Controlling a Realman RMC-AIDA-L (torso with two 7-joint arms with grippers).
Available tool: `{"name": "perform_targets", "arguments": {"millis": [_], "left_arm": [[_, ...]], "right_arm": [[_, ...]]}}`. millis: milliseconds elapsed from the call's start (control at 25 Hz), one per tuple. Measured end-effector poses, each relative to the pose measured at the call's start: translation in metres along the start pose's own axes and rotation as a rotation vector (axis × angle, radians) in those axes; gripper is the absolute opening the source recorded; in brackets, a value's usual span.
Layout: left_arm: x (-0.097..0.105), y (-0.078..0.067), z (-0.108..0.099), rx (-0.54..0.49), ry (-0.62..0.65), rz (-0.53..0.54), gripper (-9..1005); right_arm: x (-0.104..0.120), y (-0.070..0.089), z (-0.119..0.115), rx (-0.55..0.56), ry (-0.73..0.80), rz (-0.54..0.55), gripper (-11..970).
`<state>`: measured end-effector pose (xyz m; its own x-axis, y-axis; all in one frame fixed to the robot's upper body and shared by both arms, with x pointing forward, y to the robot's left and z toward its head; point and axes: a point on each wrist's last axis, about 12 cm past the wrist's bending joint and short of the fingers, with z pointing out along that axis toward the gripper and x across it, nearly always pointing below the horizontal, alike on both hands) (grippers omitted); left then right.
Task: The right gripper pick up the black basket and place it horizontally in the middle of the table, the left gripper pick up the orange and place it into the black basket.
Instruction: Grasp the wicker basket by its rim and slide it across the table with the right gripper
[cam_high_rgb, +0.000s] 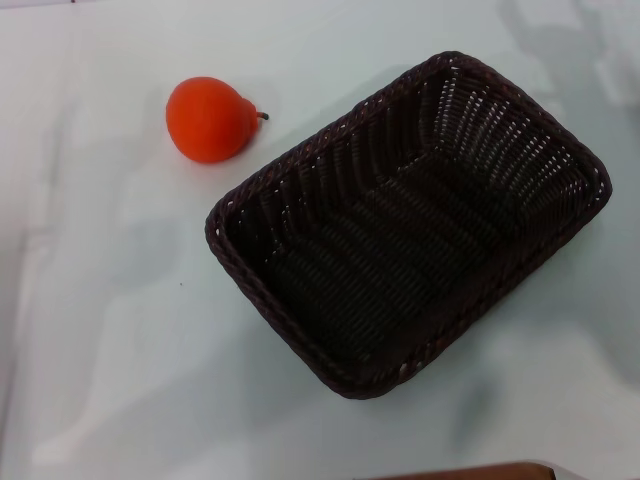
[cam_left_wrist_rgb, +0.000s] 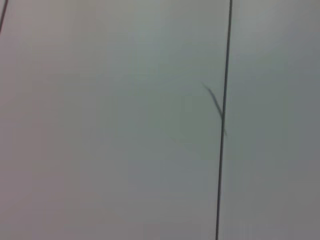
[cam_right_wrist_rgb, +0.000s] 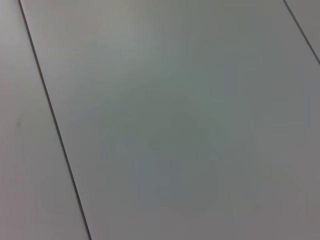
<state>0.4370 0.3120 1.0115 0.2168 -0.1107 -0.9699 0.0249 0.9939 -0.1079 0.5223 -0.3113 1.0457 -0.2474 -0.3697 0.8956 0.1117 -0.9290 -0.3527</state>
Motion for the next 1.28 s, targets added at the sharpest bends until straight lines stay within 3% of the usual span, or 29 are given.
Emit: {"name": "perform_targets", "arguments": {"millis": [560, 720, 1000, 1120, 1280], "left_arm": [[0.0, 0.003, -0.001, -0.019, 0.0, 0.002, 930], [-0.002, 0.005, 0.002, -0.017, -0.008, 0.006, 929], [-0.003, 0.008, 0.002, -0.039, -0.016, 0.005, 927], [-0.002, 0.008, 0.003, -0.042, -0.004, 0.004, 926], [0.0, 0.008, 0.004, -0.045, 0.007, 0.003, 925]], "right_arm": [[0.004, 0.003, 0.001, 0.014, 0.005, 0.03, 942], [0.011, 0.011, -0.001, 0.102, -0.033, 0.048, 942], [0.049, 0.034, 0.011, 0.346, -0.343, 0.156, 941], [0.072, 0.038, 0.023, 0.379, -0.521, 0.18, 941], [0.094, 0.032, 0.042, 0.384, -0.754, 0.185, 940]]}}
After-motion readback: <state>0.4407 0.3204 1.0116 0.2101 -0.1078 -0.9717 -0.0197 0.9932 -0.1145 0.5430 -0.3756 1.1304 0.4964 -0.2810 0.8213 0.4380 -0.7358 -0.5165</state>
